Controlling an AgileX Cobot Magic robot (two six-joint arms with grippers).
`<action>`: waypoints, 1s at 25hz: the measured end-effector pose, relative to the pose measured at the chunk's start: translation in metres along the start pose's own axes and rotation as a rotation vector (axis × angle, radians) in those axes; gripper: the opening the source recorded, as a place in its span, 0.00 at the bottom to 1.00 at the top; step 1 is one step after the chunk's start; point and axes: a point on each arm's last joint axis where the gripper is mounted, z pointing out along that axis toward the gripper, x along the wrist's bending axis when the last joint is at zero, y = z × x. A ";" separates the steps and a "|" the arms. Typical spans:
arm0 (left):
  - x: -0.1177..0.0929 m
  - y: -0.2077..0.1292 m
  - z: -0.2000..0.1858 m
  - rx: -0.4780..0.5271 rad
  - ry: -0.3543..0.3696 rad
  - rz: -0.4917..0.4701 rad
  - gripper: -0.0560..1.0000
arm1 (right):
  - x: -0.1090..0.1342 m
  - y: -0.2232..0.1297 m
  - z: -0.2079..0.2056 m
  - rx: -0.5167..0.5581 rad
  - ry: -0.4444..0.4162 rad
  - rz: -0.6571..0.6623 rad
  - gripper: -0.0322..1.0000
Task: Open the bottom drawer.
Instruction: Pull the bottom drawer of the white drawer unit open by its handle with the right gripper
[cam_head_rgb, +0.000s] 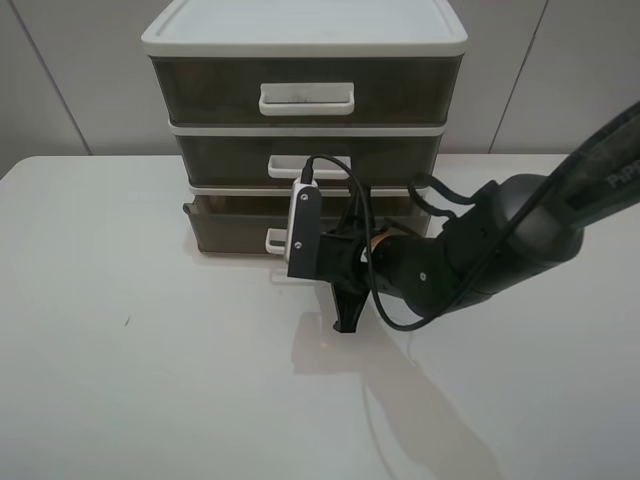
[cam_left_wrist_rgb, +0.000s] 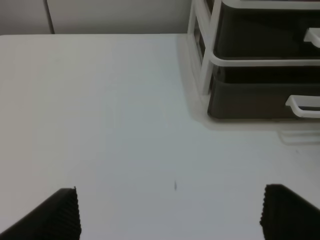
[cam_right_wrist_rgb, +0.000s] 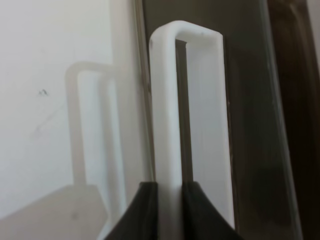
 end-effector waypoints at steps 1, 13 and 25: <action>0.000 0.000 0.000 0.000 0.000 0.000 0.76 | 0.001 0.000 0.000 0.001 0.003 0.002 0.14; 0.000 0.000 0.000 0.000 0.000 0.000 0.76 | 0.003 0.002 -0.015 0.008 0.073 0.003 0.14; 0.000 0.000 0.000 0.000 0.000 0.000 0.76 | 0.022 0.006 -0.036 0.003 0.096 0.011 0.14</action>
